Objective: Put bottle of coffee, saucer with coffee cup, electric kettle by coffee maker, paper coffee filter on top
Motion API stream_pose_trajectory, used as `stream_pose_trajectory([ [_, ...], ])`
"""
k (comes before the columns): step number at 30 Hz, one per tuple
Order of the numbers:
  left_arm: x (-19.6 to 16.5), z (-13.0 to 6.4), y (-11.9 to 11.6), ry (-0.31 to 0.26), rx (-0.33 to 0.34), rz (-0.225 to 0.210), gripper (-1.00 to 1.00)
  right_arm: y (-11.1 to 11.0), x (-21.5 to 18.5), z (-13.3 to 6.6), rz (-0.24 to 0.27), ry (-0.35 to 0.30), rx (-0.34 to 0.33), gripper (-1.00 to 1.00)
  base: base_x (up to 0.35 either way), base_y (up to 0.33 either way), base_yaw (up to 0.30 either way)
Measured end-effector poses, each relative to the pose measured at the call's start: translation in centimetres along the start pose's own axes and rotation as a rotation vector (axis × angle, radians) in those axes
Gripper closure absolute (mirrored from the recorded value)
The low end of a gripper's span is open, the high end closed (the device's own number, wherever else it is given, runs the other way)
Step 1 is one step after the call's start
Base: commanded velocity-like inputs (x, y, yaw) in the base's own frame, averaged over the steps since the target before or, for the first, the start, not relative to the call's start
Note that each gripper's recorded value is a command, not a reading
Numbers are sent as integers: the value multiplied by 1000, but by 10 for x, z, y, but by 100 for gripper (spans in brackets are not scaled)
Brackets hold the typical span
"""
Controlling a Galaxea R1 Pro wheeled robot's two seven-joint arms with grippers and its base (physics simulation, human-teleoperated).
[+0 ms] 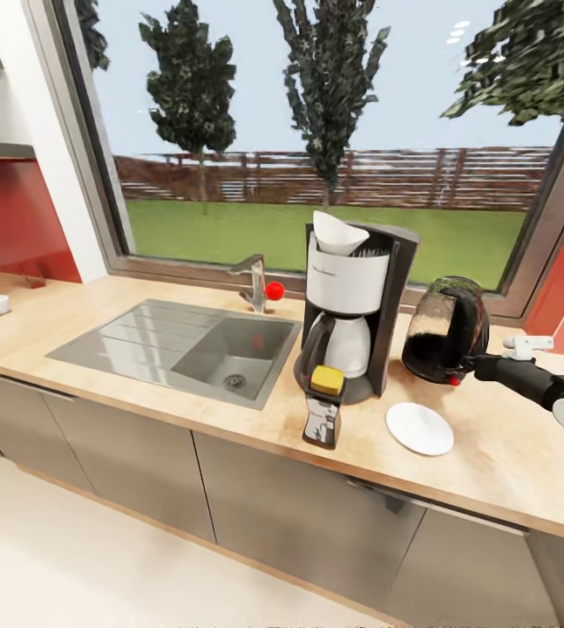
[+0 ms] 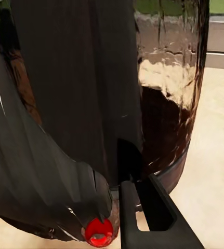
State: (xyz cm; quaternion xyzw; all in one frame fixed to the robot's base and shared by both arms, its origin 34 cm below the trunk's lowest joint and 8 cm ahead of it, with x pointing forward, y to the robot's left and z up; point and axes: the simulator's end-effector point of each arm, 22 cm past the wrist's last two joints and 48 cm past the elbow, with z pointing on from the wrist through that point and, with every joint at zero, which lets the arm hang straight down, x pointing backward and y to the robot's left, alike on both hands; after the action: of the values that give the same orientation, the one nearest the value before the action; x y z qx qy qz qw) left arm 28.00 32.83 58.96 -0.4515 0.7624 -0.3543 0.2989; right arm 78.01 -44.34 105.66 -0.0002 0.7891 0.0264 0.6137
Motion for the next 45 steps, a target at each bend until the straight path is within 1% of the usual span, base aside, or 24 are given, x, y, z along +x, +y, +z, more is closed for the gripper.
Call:
stream_pose_trajectory([
  [37,8,-8,14,19,-51,-15,-100,-2,33,19,2,57,2,100,0,0,0],
  [45,9,-10,16,23,-62,-19,-100,-3,34,22,10,56,2,100,0,0,0],
])
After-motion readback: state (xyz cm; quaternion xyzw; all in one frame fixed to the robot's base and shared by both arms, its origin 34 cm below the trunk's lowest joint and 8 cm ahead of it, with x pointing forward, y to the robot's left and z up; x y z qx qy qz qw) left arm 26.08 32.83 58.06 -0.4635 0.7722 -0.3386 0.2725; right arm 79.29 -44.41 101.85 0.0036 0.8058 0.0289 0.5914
